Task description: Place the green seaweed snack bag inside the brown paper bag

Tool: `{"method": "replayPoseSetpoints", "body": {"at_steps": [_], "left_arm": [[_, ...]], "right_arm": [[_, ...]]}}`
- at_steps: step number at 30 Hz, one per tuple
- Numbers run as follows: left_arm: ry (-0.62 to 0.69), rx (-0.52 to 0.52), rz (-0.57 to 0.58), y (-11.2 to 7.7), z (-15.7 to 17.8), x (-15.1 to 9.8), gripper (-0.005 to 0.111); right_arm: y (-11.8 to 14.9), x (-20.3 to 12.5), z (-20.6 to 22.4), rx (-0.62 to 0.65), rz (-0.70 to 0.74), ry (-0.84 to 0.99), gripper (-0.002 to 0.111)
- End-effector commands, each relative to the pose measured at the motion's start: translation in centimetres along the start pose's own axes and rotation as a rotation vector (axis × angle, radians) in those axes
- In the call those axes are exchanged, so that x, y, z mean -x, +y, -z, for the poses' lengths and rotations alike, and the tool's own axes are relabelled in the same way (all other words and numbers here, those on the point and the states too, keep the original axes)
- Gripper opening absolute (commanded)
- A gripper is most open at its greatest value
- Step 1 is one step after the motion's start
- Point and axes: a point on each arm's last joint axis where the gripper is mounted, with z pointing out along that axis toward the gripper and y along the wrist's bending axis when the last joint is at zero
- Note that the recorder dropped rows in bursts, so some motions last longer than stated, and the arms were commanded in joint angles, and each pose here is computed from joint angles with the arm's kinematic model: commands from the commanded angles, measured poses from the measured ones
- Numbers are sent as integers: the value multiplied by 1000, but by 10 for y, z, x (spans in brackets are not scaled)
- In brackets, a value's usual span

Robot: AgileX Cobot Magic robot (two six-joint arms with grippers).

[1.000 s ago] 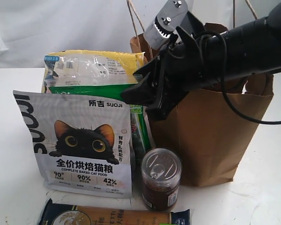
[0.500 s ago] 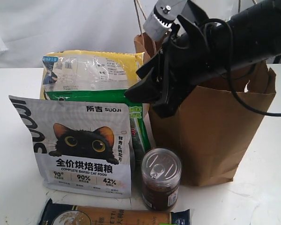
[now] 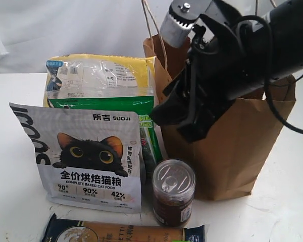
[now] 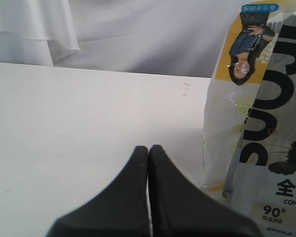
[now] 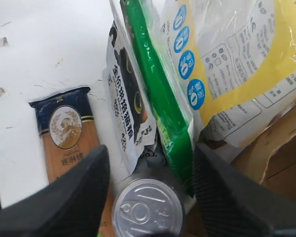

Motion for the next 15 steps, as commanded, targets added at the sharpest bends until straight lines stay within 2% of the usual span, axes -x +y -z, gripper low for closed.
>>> {"method": "replayPoseSetpoints", "body": {"at_steps": [1, 7, 15], "left_arm": [[-9, -5, -2, 0, 0, -1, 0], [-9, -5, -2, 0, 0, -1, 0], [-9, -5, -2, 0, 0, -1, 0]], "right_arm": [[12, -3, 11, 68, -78, 51, 48], [15, -6, 9, 93, -119, 49, 48], [9, -36, -21, 1, -206, 21, 48]]}}
